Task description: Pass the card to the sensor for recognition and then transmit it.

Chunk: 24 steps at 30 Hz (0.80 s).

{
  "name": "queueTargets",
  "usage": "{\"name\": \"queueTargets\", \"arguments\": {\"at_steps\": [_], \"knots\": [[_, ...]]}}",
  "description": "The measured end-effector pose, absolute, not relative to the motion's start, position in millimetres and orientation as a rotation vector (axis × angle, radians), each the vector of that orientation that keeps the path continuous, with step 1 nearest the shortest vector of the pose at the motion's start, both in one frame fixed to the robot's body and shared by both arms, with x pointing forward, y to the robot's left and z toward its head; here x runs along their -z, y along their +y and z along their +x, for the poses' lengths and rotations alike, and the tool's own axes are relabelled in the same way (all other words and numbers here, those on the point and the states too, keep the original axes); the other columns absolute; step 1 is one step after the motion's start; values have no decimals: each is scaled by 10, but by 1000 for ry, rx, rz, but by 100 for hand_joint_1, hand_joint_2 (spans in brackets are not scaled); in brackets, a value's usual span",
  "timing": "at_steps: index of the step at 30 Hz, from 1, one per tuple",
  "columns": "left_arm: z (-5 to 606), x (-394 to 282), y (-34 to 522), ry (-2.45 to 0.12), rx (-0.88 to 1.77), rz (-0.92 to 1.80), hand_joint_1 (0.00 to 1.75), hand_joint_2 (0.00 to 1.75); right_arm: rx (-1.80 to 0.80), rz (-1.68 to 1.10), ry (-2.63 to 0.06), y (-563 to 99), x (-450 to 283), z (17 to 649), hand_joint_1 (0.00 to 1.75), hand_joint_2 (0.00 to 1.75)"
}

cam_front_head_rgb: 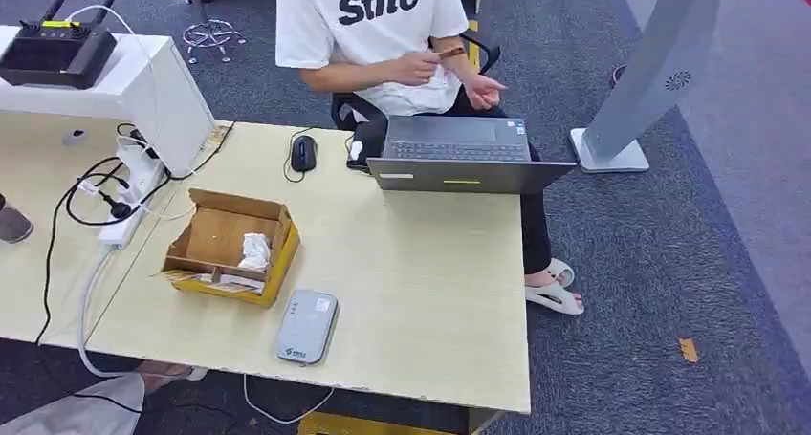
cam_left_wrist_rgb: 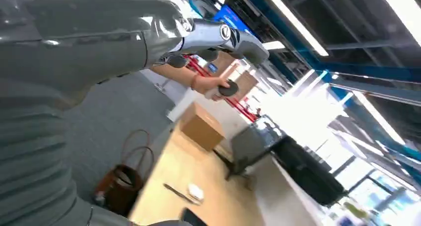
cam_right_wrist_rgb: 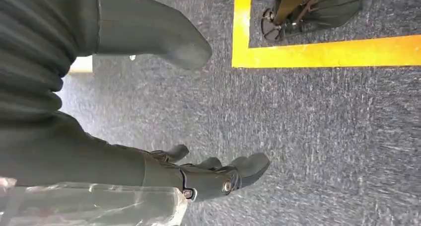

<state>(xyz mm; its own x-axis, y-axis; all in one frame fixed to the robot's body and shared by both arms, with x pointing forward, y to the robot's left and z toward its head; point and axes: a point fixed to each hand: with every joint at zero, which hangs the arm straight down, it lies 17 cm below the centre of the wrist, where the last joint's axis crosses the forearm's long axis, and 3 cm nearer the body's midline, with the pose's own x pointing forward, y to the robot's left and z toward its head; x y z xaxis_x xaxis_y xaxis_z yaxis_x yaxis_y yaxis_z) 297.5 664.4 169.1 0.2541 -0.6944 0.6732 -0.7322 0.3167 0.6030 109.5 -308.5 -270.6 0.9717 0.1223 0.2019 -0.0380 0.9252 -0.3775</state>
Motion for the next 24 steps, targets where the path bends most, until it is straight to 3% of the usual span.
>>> {"name": "queueTargets", "arguments": {"at_steps": [16, 24], "knots": [[4265, -2233, 5145, -1742, 214, 1201, 0, 175, -172, -376, -229, -3026, 2702, 1140, 0, 175], [4556, -2366, 4469, -1823, 314, 1176, 0, 175, -213, -380, -220, -3019, 2708, 1108, 0, 175]]}}
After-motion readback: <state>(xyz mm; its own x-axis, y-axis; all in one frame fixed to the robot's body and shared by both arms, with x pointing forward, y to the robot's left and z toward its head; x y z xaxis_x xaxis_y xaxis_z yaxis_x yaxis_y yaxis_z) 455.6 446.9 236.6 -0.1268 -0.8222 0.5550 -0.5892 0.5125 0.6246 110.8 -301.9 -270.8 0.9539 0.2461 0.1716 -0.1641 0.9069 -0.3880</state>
